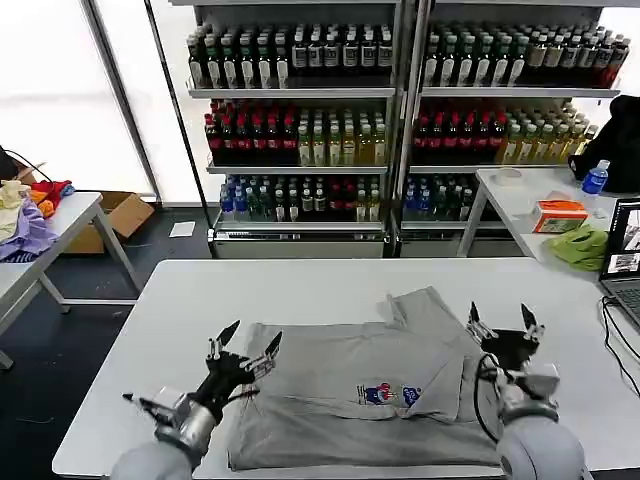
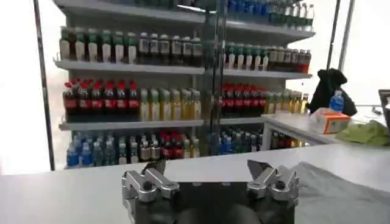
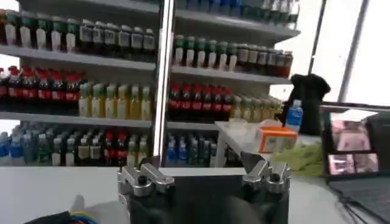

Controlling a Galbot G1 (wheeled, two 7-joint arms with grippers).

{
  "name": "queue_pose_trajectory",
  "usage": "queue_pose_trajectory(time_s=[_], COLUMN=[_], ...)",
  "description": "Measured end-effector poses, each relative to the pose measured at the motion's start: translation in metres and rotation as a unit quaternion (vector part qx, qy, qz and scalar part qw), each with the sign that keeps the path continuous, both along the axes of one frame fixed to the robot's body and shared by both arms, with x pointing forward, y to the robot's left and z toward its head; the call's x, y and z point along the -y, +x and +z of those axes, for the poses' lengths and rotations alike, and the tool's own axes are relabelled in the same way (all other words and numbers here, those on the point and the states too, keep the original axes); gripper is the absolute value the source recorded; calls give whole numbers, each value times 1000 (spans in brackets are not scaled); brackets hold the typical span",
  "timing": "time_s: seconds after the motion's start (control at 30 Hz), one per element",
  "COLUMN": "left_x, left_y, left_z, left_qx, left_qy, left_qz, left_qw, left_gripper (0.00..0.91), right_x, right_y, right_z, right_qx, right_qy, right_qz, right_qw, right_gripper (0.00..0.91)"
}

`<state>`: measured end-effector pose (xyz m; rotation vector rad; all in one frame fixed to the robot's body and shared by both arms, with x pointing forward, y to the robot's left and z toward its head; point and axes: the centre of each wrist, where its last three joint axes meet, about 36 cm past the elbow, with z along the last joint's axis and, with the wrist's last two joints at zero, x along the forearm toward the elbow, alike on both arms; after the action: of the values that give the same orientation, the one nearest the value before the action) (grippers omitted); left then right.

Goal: Fold and organize the clothes.

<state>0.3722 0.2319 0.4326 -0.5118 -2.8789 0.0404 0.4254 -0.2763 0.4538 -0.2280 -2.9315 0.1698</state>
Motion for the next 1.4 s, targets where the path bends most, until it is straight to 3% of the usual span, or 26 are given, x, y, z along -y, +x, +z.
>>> queue_pose_trajectory(time_s=[0.27, 0.5, 1.27, 1.3, 1.4], left_x=[0, -5, -12, -12, -12], left_y=[74, 108, 111, 110, 108], left_z=[-26, -40, -49, -49, -53], left_qx=[-49, -91, -149, -151, -155], left_qy=[18, 46, 66, 67, 69], left_qz=[0, 11, 19, 19, 20], left_qw=[999, 995, 986, 986, 985], left_gripper=[907, 907, 907, 846, 0], right_x=[-7, -10, -20, -21, -22], right_y=[76, 118, 149, 149, 148], right_z=[-19, -28, -68, -70, -73], right_qx=[-44, -78, -151, -152, -156], right_qy=[5, 11, 38, 39, 39], right_qz=[23, 26, 25, 25, 26], right_qw=[999, 997, 988, 987, 987], right_gripper=[907, 907, 907, 907, 867])
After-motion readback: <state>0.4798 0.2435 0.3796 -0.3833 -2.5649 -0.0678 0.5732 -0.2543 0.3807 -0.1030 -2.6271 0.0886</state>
